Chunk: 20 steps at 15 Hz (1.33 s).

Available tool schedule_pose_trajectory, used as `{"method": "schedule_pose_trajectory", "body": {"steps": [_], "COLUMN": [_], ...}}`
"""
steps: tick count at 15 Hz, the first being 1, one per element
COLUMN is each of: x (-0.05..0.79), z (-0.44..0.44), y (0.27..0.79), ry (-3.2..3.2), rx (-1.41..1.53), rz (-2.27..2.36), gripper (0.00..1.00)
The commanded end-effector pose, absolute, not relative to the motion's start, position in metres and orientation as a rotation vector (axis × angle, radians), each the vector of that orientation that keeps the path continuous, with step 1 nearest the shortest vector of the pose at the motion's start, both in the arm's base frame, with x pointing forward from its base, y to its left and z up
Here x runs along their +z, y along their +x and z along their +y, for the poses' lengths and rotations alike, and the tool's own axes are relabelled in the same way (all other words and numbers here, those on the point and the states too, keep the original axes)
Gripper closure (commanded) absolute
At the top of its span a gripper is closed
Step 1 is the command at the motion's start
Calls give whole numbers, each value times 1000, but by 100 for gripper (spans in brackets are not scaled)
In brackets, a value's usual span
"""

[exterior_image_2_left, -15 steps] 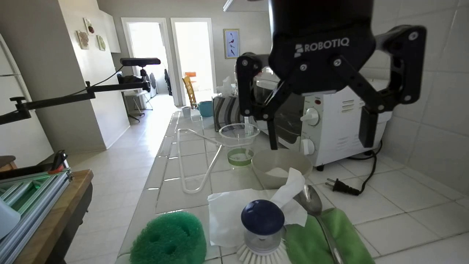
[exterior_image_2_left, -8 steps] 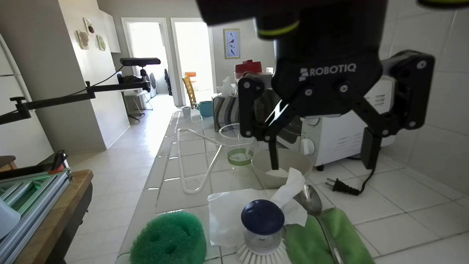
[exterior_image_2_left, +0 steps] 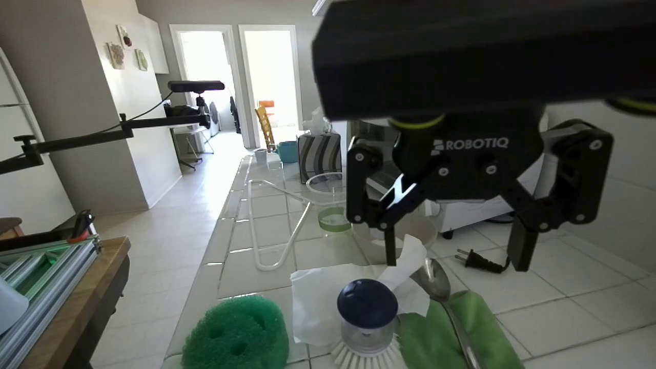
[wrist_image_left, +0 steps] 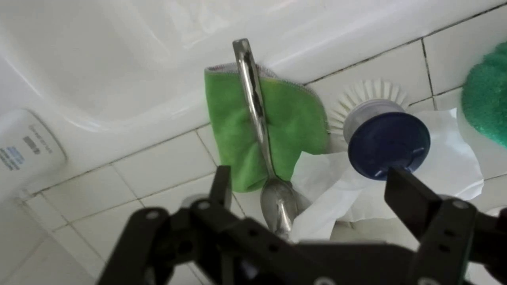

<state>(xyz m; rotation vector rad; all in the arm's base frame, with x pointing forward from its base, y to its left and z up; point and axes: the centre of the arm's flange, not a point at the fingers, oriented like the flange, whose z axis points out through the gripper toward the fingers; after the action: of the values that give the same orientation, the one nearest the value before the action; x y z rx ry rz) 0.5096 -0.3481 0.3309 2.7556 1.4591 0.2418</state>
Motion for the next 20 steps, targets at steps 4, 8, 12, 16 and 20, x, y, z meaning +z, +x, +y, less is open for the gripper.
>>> {"method": "schedule_pose_trajectory", "body": {"steps": [4, 8, 12, 16, 20], "x": [321, 320, 315, 303, 290], "z": [-354, -354, -355, -355, -358], "y": [514, 517, 519, 527, 528], "ry": [2763, 2761, 2722, 2726, 2733], "rx": [246, 246, 249, 209, 161], "rz": [1463, 1467, 1557, 1602, 1619], "gripper": [0, 0, 0, 0, 0]}}
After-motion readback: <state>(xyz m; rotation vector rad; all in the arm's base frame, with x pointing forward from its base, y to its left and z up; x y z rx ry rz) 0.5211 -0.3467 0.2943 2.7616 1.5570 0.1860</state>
